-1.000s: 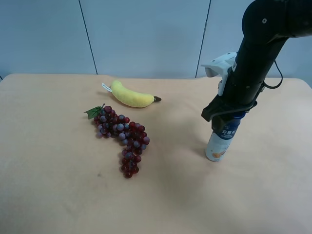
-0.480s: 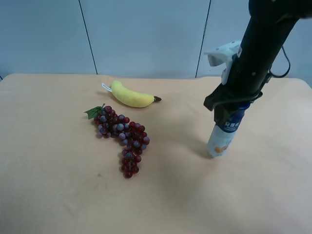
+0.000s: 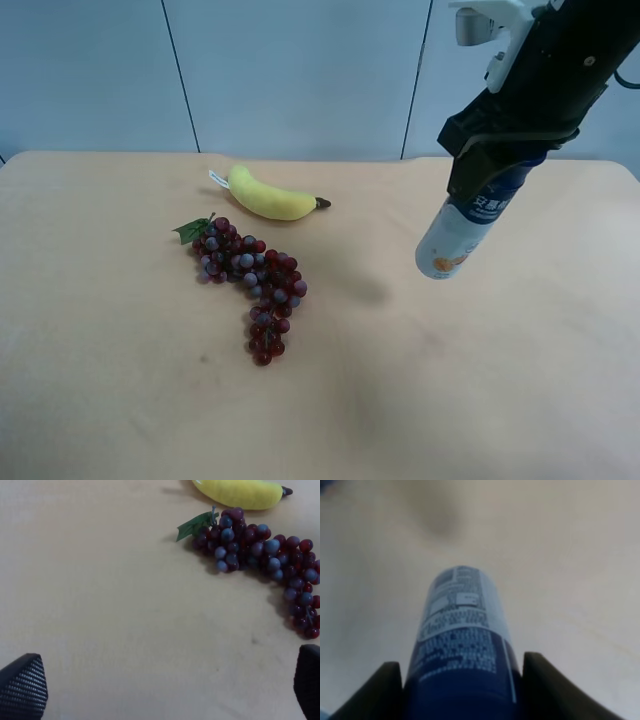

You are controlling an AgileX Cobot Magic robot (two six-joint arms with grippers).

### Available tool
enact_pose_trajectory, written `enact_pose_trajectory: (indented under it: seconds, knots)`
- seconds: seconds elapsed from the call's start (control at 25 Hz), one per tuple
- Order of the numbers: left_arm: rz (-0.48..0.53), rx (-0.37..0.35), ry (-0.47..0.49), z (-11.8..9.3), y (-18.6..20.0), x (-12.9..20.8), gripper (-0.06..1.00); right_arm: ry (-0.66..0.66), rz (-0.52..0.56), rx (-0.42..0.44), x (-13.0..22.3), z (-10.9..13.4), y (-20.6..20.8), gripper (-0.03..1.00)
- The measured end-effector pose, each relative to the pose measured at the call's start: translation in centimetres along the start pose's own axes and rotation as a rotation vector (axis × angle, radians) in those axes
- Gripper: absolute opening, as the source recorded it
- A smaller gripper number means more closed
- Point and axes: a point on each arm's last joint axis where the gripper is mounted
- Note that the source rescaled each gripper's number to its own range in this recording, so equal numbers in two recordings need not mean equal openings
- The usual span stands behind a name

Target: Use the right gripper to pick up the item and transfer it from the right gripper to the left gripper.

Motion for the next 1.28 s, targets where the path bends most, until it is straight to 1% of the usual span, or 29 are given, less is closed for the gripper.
enact_pose_trajectory:
  seconds: [0.2, 0.24, 0.44, 0.48, 0.64, 0.72, 0.84, 0.88, 1.16, 1.28]
  knots:
    - [0.000, 0.000, 0.000, 0.0, 0.0, 0.0, 1.00, 0.088, -0.047, -0.081, -0.8, 3.1, 0.1, 0.00]
    - [0.000, 0.000, 0.000, 0.0, 0.0, 0.0, 1.00, 0.088, -0.047, -0.081, -0.8, 3.1, 0.1, 0.00]
    - [0.000, 0.000, 0.000, 0.0, 0.0, 0.0, 1.00, 0.132, -0.143, -0.172, -1.8, 5.8, 0.2, 0.00]
    - [0.000, 0.003, 0.002, 0.0, 0.0, 0.0, 1.00, 0.143, -0.184, -0.200, -2.2, 6.5, 0.3, 0.00]
    - [0.010, 0.019, 0.000, -0.2, -0.2, -0.1, 1.00, 0.153, -0.258, -0.271, -2.8, 7.5, 0.5, 0.00]
    - [0.041, 0.042, -0.026, -0.3, -0.6, -0.3, 1.00, 0.153, -0.288, -0.321, -3.2, 7.9, 0.5, 0.00]
    - [0.098, 0.099, -0.083, -0.7, -1.3, -0.8, 1.00, 0.170, -0.326, -0.362, -3.5, 8.3, 0.6, 0.00]
    - [0.098, 0.099, -0.083, -0.7, -1.3, -0.8, 1.00, 0.173, -0.336, -0.372, -3.6, 8.4, 0.6, 0.00]
    - [0.135, 0.253, -0.209, -1.5, -1.5, -3.0, 1.00, 0.207, -0.377, -0.399, -4.0, 9.4, 0.6, 0.00]
    - [0.167, 0.313, -0.252, -1.7, -1.8, -3.5, 1.00, 0.202, -0.365, -0.430, -4.3, 9.8, 0.0, 0.00]
Point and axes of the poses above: a point on each arm's last joint axis where the gripper is mounted, y pointing back along that axis away from the gripper, z along the wrist's bending axis when the last joint is at zero, x = y × z, and after that the axes turned 7 degrees about y, right-handed
